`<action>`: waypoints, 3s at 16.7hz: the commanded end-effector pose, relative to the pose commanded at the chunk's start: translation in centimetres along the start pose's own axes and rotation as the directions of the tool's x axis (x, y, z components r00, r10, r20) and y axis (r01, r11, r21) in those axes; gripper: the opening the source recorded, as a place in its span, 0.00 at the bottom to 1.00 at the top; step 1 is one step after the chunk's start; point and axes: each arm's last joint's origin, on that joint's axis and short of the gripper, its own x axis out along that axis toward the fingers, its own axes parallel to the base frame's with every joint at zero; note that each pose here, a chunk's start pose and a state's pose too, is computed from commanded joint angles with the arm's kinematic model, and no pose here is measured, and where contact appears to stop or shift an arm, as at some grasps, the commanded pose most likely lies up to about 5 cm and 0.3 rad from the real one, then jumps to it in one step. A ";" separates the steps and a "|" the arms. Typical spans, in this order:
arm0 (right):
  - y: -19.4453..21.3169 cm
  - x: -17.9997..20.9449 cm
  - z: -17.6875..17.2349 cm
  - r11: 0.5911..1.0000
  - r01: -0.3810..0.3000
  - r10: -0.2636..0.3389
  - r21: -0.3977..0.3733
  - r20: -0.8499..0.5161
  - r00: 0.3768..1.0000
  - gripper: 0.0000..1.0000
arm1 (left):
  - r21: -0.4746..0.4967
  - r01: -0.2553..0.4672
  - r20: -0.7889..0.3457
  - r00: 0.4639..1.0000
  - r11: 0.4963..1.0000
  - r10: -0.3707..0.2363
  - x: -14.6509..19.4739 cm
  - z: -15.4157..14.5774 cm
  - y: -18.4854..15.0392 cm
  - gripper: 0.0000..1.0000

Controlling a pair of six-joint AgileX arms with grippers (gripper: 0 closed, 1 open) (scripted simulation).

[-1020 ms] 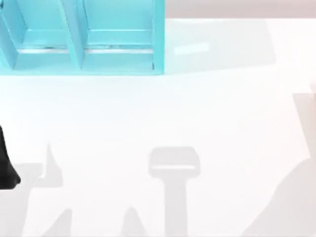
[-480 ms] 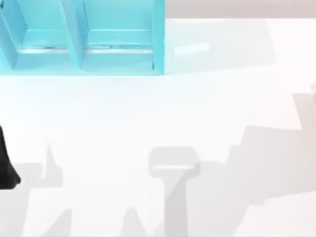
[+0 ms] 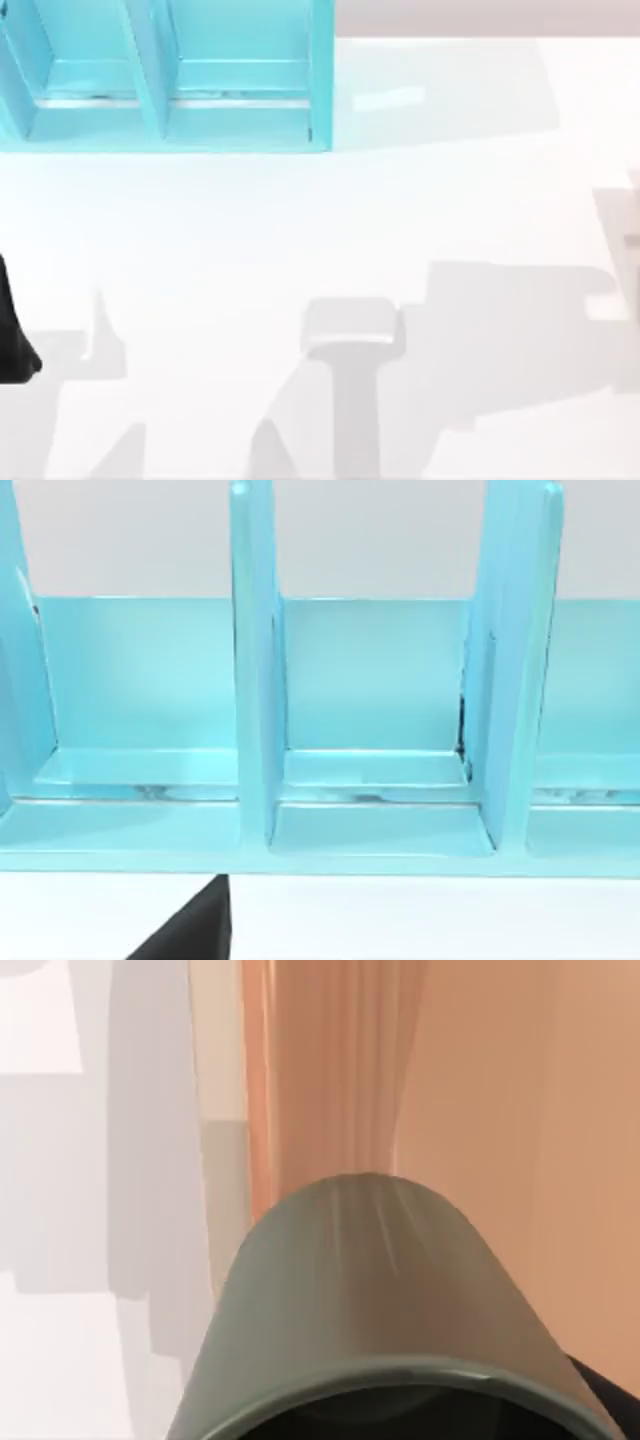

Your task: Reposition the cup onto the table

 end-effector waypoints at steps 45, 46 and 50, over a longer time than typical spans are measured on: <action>28.3 6.5 1.0 1.000 0.016 -0.016 -0.006 0.010 1.000 0.83 | 0.000 0.000 0.000 1.000 1.000 0.000 0.0 0.0 0.0 1.00; 28.3 6.5 1.0 1.000 0.016 -0.016 -0.006 0.010 1.000 0.90 | 0.000 0.000 0.000 1.000 1.000 0.000 0.0 0.0 0.0 1.00; 28.3 6.5 1.0 1.000 0.016 -0.016 -0.006 0.010 1.000 1.00 | 0.000 0.000 0.000 1.000 1.000 0.000 0.0 0.0 0.0 1.00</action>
